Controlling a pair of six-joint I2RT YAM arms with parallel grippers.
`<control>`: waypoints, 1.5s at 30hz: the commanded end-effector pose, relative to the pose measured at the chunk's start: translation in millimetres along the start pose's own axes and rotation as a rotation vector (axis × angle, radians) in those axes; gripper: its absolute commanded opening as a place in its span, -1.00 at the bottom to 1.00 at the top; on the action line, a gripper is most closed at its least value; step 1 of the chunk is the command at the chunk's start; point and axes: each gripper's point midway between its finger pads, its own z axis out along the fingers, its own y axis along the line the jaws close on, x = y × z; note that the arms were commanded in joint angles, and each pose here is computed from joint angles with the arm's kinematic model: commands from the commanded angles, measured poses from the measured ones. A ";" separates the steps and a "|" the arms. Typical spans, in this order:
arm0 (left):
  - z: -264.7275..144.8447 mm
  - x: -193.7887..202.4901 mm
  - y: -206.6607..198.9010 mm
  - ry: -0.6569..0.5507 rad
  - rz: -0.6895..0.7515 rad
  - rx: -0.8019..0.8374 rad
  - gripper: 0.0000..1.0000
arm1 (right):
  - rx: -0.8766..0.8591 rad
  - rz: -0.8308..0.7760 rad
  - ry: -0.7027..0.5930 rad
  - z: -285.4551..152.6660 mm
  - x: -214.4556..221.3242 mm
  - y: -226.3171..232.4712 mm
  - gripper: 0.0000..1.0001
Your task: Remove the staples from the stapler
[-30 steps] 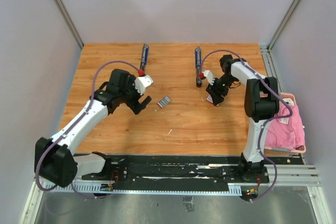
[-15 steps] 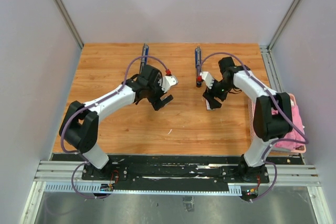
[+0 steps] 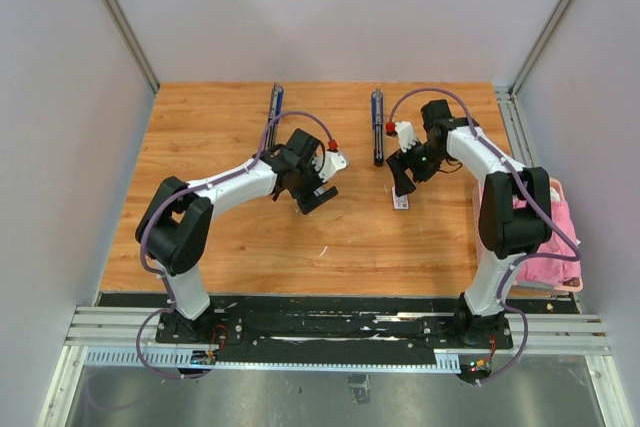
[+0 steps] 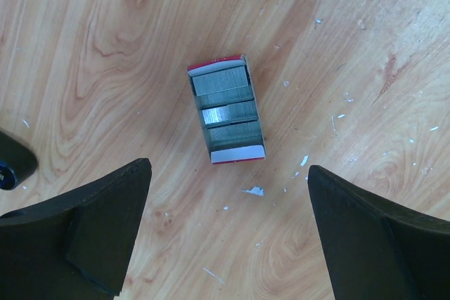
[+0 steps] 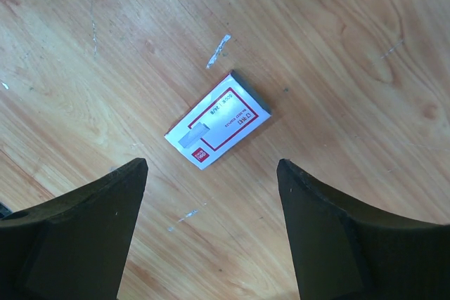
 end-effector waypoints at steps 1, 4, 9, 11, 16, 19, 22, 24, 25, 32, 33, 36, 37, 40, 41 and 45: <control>1.5 -7.9 2.6 -0.005 0.004 -0.023 0.96 | -0.034 0.079 0.016 4.8 9.3 5.7 0.54; 4.3 -5.4 0.2 0.003 -0.001 -0.011 0.96 | -0.067 0.104 0.042 11.8 19.1 10.5 0.54; 6.9 -1.1 -3.9 0.017 -0.012 0.005 0.96 | -0.112 0.141 0.090 20.0 37.9 19.2 0.54; 6.3 -0.5 -5.2 0.014 -0.012 0.008 0.96 | -0.133 0.153 0.102 24.2 45.0 24.4 0.54; 5.4 -0.5 -4.3 0.006 -0.016 -0.003 0.96 | -0.165 0.175 0.130 30.8 57.6 31.6 0.54; 8.4 1.4 -2.7 0.019 -0.024 -0.011 0.96 | -0.197 0.181 0.122 34.0 58.2 38.1 0.54; 13.2 2.7 1.2 0.034 -0.036 -0.031 0.96 | -0.260 0.183 0.107 39.0 53.9 49.4 0.54; 16.4 3.2 3.8 0.043 -0.045 -0.045 0.96 | -0.292 0.167 0.093 43.3 48.5 56.7 0.54; 17.7 4.0 5.5 0.049 -0.046 -0.053 0.96 | -0.305 0.156 0.085 45.5 45.3 60.0 0.54; 25.7 4.2 8.6 0.073 -0.045 -0.058 0.96 | -0.362 0.022 0.027 54.5 8.8 84.0 0.54; 26.4 3.6 8.5 0.075 -0.045 -0.054 0.96 | -0.369 0.001 0.012 53.4 1.9 87.5 0.54; 29.8 3.6 7.2 0.083 -0.044 -0.041 0.96 | -0.381 -0.022 -0.032 39.7 -15.2 91.1 0.54; 31.1 3.5 6.8 0.085 -0.042 -0.037 0.96 | -0.378 -0.027 -0.049 32.8 -18.2 90.5 0.54; 34.7 4.3 3.7 0.096 -0.036 -0.013 0.94 | -0.370 -0.003 -0.140 5.3 -25.7 81.6 0.54; 36.0 4.9 1.9 0.101 -0.033 -0.001 0.90 | -0.367 0.018 -0.171 -4.6 -26.7 76.1 0.54; 40.4 2.4 -4.0 0.115 -0.037 0.046 0.66 | -0.327 0.070 -0.277 -38.8 -28.3 51.6 0.55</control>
